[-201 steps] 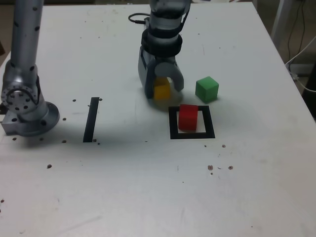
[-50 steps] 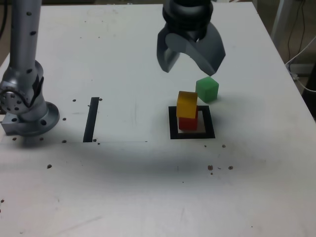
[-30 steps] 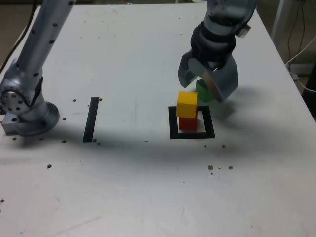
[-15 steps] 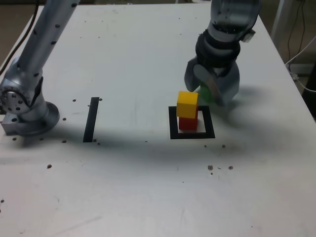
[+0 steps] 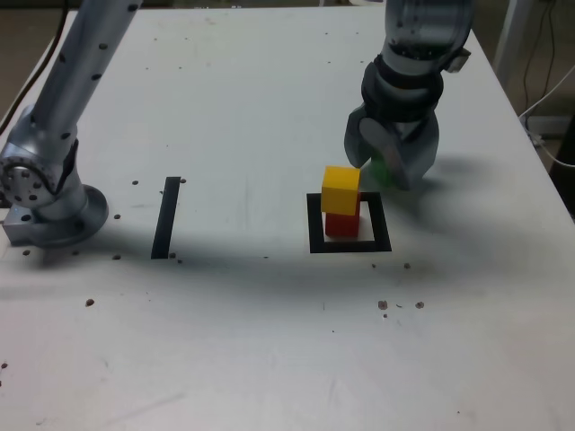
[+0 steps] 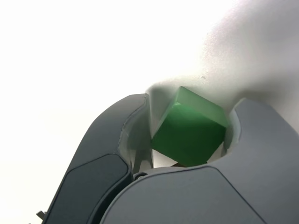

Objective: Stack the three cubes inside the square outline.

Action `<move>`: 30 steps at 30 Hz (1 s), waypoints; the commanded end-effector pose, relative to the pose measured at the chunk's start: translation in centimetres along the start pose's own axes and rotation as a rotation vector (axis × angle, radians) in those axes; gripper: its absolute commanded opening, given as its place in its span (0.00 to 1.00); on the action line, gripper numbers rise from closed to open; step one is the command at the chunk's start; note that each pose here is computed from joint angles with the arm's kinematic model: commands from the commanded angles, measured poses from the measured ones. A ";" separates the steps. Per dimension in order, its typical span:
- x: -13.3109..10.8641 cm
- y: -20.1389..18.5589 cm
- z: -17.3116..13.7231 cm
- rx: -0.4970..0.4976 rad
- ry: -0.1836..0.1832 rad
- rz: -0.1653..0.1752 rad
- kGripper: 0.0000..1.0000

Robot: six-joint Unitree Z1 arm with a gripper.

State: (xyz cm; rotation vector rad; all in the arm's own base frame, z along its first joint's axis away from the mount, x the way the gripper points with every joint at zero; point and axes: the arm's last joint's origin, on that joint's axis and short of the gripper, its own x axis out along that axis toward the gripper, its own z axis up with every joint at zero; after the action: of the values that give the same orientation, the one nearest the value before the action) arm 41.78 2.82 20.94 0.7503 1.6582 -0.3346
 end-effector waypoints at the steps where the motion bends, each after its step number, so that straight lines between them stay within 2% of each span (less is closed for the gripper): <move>1: -0.2 -0.1 -0.3 -0.012 0.002 -0.004 0.16; 7: -2.8 -0.4 -1.9 -0.032 -0.012 0.008 0.15; 10: -5.6 -0.9 -3.5 -0.038 -0.026 0.019 0.15; 15: -10.5 -1.9 -5.9 -0.050 -0.079 0.057 0.15; 18: -11.6 -2.2 -6.3 -0.054 -0.101 0.059 0.15; 21: -11.9 -2.4 -6.5 -0.059 -0.106 0.053 0.15; 23: -12.2 -2.4 -6.7 -0.067 -0.108 0.061 0.16; 25: -12.3 -2.4 -6.9 -0.074 -0.107 0.074 0.25; 26: -12.4 -2.4 -7.0 -0.075 -0.106 0.078 0.34; 30: -11.6 -2.4 -6.5 -0.065 -0.095 0.067 0.83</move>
State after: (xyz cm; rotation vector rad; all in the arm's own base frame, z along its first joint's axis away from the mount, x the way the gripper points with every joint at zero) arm 35.76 1.62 33.62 0.7289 1.5358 -0.2527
